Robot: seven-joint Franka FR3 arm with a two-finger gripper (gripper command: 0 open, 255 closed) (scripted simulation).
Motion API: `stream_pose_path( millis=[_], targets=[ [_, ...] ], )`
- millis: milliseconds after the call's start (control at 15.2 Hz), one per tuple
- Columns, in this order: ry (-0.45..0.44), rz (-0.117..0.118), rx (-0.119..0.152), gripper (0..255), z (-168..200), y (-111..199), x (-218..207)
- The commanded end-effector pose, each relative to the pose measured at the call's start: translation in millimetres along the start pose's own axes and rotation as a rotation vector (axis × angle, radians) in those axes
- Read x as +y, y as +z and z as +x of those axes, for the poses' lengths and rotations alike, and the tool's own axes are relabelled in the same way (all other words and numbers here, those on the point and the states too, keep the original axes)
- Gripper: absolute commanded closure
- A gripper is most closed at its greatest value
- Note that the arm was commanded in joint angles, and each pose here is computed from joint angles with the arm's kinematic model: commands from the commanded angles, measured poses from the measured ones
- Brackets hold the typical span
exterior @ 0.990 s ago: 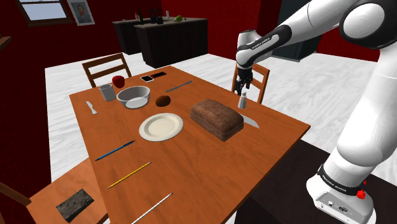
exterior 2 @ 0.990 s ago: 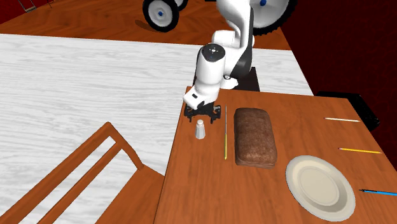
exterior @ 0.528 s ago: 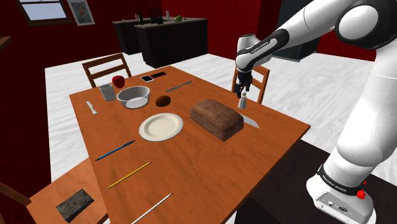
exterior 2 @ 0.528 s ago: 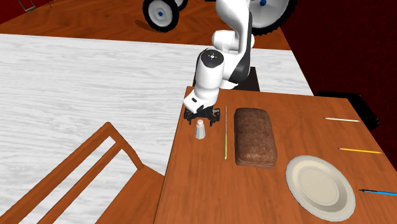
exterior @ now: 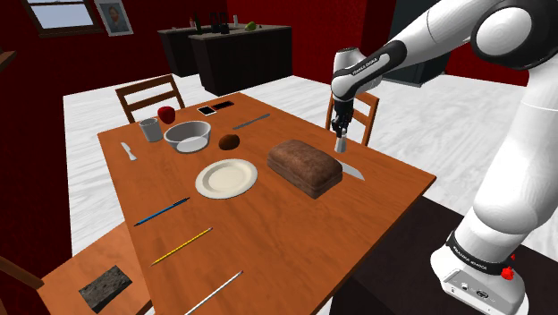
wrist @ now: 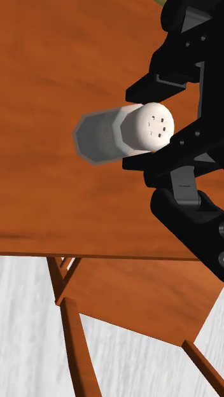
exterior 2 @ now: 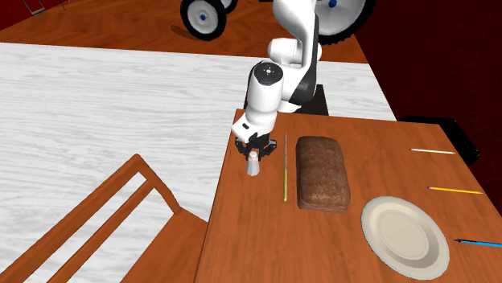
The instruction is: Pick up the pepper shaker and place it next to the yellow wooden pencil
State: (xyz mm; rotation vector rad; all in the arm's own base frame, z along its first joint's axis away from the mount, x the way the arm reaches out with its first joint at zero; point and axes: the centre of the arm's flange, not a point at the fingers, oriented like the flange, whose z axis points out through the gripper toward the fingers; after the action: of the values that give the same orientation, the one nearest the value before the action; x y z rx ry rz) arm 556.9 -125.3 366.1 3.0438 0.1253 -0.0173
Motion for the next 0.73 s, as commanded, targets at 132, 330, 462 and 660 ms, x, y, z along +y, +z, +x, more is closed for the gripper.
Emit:
stream_pose_path(
  millis=[132, 330, 462, 660],
  targets=[
    [0.000, 0.000, -0.002, 255, 0, 1, 0],
    [0.000, 0.000, -0.002, 255, 0, -4, 0],
    [0.000, 0.000, -0.002, 255, -1, -15, 1],
    [0.000, 0.000, -0.002, 255, -1, -30, 3]
  ],
)
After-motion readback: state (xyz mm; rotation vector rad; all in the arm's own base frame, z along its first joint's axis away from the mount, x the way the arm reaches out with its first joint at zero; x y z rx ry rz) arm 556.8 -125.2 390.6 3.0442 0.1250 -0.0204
